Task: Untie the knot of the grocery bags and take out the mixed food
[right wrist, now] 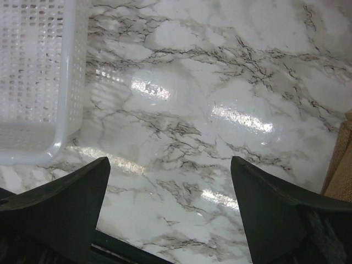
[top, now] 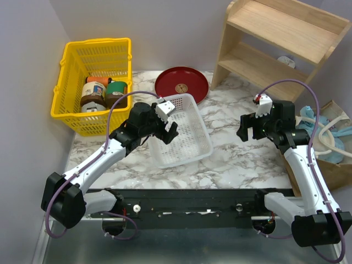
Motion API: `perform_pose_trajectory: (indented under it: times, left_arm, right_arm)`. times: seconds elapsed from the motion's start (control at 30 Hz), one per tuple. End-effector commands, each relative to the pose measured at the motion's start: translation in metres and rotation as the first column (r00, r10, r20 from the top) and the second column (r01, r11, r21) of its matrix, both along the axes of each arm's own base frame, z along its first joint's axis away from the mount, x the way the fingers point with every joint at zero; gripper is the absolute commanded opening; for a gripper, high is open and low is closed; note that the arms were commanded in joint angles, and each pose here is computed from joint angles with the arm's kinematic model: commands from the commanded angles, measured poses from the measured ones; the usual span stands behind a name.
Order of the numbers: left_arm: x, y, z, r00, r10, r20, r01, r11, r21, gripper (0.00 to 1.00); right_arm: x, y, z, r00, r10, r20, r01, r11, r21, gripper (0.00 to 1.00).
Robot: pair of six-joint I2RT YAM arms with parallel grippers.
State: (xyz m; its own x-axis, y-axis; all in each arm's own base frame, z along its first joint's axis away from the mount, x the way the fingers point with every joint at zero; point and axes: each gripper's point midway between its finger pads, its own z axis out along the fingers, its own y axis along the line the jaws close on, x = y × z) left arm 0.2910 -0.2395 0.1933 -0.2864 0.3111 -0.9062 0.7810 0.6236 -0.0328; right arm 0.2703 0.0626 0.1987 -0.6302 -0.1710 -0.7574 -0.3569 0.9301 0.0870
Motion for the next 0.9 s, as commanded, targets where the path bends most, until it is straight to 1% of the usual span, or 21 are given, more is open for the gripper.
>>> perform_pose_trajectory:
  times: [0.0, 0.07, 0.1, 0.13, 0.17, 0.2, 0.23, 0.3, 0.33, 0.4, 0.43, 0.47, 0.5, 0.53, 0.63, 0.7, 0.73, 0.77, 0.83, 0.87]
  left_arm:
    - [0.0, 0.001, 0.0, 1.0, 0.013, 0.014, -0.013, 1.0, -0.003, 0.99]
    - [-0.002, 0.002, 0.001, 0.999, -0.019, 0.033, 0.019, 1.0, 0.018, 0.99]
    - [-0.005, 0.0, 0.003, 0.998, -0.052, 0.046, 0.051, 0.998, 0.028, 0.99]
    - [-0.012, 0.001, -0.001, 0.995, -0.095, 0.043, 0.092, 0.994, 0.053, 0.99]
    - [-0.019, -0.003, 0.006, 0.975, -0.193, 0.107, 0.183, 0.979, 0.094, 0.99]
    - [-0.024, -0.003, 0.006, 0.964, -0.237, 0.123, 0.222, 0.967, 0.124, 0.99]
    - [-0.032, 0.001, 0.0, 0.952, -0.283, 0.115, 0.262, 0.95, 0.169, 0.99]
    - [-0.033, 0.006, 0.004, 0.926, -0.341, 0.163, 0.298, 0.924, 0.24, 0.99]
    - [-0.034, 0.009, 0.002, 0.927, -0.345, 0.151, 0.298, 0.917, 0.265, 0.99]
    - [-0.028, 0.013, 0.006, 0.934, -0.328, 0.144, 0.276, 0.915, 0.295, 0.99]
    - [-0.032, 0.016, 0.002, 0.94, -0.327, 0.099, 0.284, 0.908, 0.309, 0.99]
    - [-0.03, 0.018, -0.003, 0.946, -0.318, 0.066, 0.28, 0.903, 0.326, 0.99]
    - [-0.028, 0.018, 0.005, 0.948, -0.313, 0.059, 0.277, 0.903, 0.329, 0.99]
    - [-0.036, 0.023, -0.001, 0.951, -0.31, -0.002, 0.292, 0.894, 0.34, 0.99]
    - [-0.043, 0.03, -0.007, 0.947, -0.316, -0.058, 0.314, 0.872, 0.375, 0.99]
    - [-0.045, 0.037, -0.01, 0.949, -0.31, -0.057, 0.306, 0.864, 0.4, 0.99]
    - [-0.05, 0.043, -0.013, 0.947, -0.312, -0.072, 0.313, 0.852, 0.42, 0.99]
    - [-0.049, 0.049, -0.011, 0.945, -0.324, -0.044, 0.307, 0.835, 0.457, 0.99]
    - [-0.056, 0.062, -0.02, 0.943, -0.329, -0.056, 0.312, 0.807, 0.501, 0.99]
    - [-0.059, 0.068, -0.017, 0.931, -0.363, -0.029, 0.322, 0.783, 0.532, 0.99]
  right_arm:
    - [0.0, 0.005, 0.007, 0.997, 0.058, 0.043, -0.057, 0.998, -0.007, 1.0]
    - [-0.004, 0.01, 0.007, 0.992, 0.123, 0.039, -0.123, 0.992, -0.017, 1.0]
    - [-0.005, 0.011, 0.009, 0.982, 0.182, 0.05, -0.179, 0.983, -0.046, 1.0]
    - [-0.01, 0.019, 0.012, 0.967, 0.247, 0.054, -0.246, 0.969, -0.033, 1.0]
    - [-0.017, 0.021, 0.011, 0.958, 0.286, 0.032, -0.285, 0.958, -0.035, 1.0]
    - [-0.016, 0.024, 0.023, 0.94, 0.335, 0.067, -0.332, 0.942, -0.056, 1.0]
    - [-0.02, 0.031, 0.029, 0.924, 0.375, 0.078, -0.373, 0.927, -0.036, 1.0]
    - [-0.021, 0.037, 0.046, 0.906, 0.408, 0.112, -0.408, 0.913, -0.026, 1.0]
    - [-0.017, 0.042, 0.065, 0.895, 0.418, 0.155, -0.421, 0.907, -0.014, 0.99]
    - [-0.008, 0.048, 0.081, 0.904, 0.397, 0.161, -0.407, 0.913, 0.036, 0.98]
    - [-0.004, 0.051, 0.098, 0.898, 0.396, 0.194, -0.411, 0.911, 0.04, 0.97]
    - [0.003, 0.052, 0.095, 0.905, 0.389, 0.172, -0.403, 0.914, 0.054, 0.97]
    - [0.007, 0.051, 0.095, 0.91, 0.381, 0.162, -0.395, 0.917, 0.061, 0.97]
    - [0.009, 0.052, 0.093, 0.91, 0.386, 0.153, -0.397, 0.916, 0.055, 0.96]
    - [0.013, 0.059, 0.063, 0.899, 0.435, 0.051, -0.438, 0.898, 0.049, 0.95]
    - [0.008, 0.071, 0.04, 0.877, 0.478, -0.052, -0.472, 0.876, 0.097, 0.93]
    - [0.007, 0.075, 0.034, 0.872, 0.484, -0.08, -0.474, 0.873, 0.117, 0.93]
    - [0.01, 0.081, 0.03, 0.868, 0.489, -0.083, -0.478, 0.87, 0.122, 0.93]
    - [0.017, 0.091, 0.013, 0.866, 0.486, -0.122, -0.471, 0.872, 0.133, 0.93]
    - [0.021, 0.102, 0.009, 0.852, 0.509, -0.118, -0.496, 0.859, 0.126, 0.93]
